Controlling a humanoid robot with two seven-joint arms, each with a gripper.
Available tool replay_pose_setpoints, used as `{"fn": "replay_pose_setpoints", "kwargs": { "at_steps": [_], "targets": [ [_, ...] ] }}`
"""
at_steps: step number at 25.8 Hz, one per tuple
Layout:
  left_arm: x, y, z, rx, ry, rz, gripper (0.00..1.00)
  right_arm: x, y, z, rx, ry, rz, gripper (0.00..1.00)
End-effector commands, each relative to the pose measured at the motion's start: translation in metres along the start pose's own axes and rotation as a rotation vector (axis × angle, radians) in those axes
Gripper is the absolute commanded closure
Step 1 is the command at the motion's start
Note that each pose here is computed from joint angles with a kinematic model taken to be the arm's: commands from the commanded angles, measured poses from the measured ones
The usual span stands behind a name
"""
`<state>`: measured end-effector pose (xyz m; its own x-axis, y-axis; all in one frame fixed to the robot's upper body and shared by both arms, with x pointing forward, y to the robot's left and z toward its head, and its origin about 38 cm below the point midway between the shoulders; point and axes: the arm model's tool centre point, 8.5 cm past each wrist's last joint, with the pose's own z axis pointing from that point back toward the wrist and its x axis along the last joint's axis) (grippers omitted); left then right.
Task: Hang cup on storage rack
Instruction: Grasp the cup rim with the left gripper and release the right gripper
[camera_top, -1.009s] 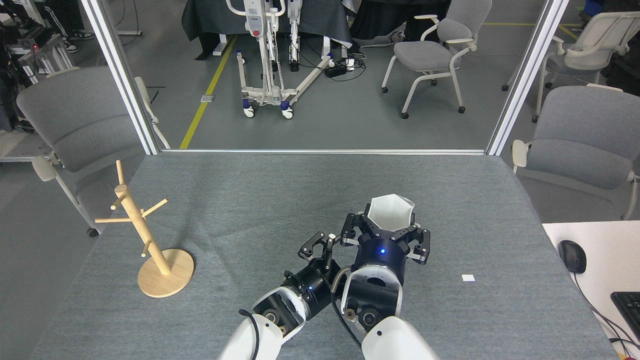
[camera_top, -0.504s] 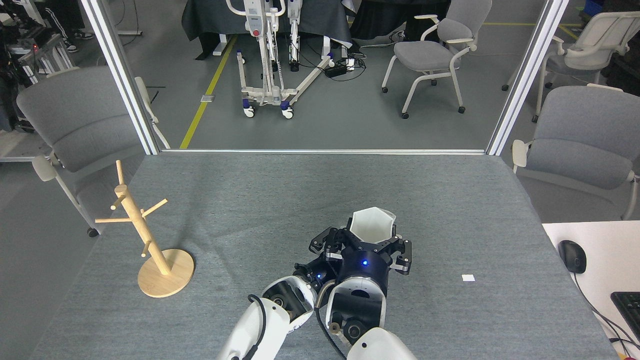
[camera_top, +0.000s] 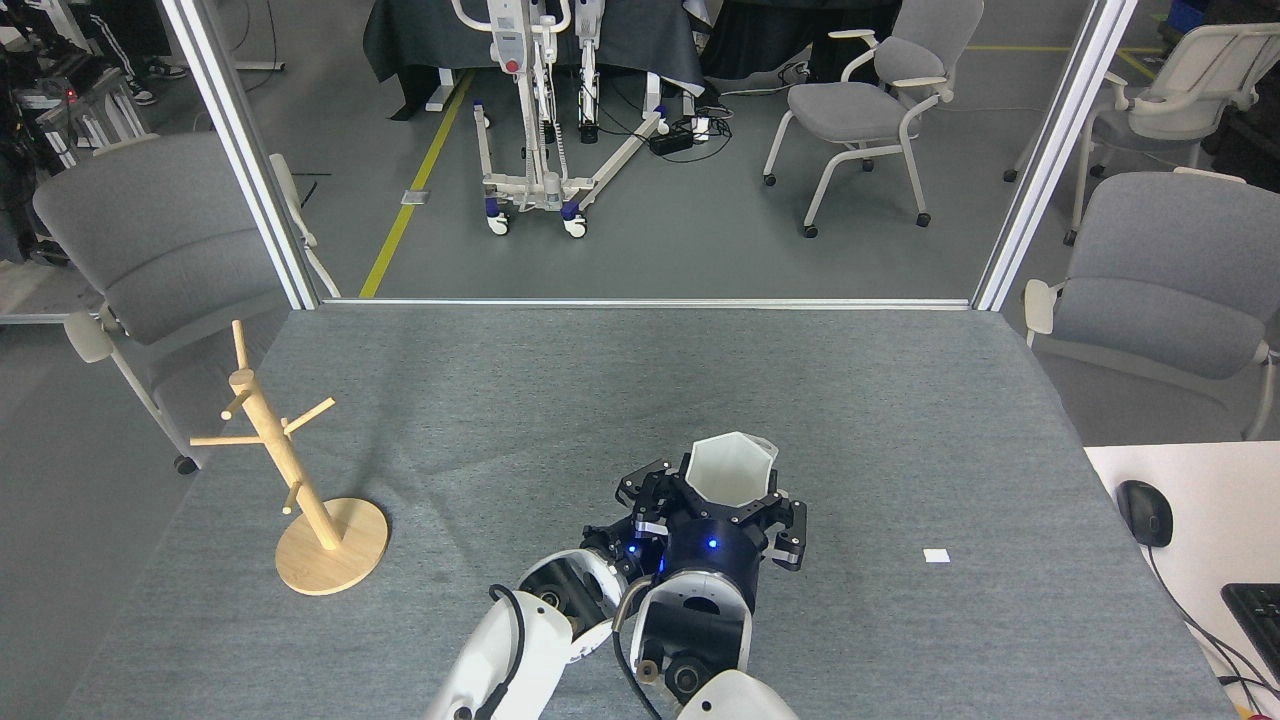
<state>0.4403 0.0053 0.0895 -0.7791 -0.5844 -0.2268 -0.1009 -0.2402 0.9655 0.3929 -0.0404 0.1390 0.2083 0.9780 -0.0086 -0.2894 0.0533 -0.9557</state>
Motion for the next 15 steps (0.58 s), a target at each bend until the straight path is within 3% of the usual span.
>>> {"fn": "replay_pose_setpoints", "kwargs": {
  "at_steps": [1,3,5,15],
  "targets": [
    [0.0043,-0.0031,0.0017,-0.017,-0.048,0.000,1.00,0.0066,0.0010,0.0011,0.003,-0.051,0.050,0.18],
    [0.0037,-0.0036,0.0019,-0.018,-0.045,0.001,1.00,0.0056,0.0004,0.0002,0.002,-0.048,0.048,0.06],
    [0.0033,-0.0043,0.0020,-0.020,-0.044,0.002,1.00,0.0043,0.0009,-0.0007,0.000,-0.045,0.050,0.02],
    [0.0019,-0.0092,0.0026,-0.037,-0.042,0.004,1.00,0.0046,-0.0068,-0.0025,-0.085,-0.059,0.066,0.01]
  ]
}}
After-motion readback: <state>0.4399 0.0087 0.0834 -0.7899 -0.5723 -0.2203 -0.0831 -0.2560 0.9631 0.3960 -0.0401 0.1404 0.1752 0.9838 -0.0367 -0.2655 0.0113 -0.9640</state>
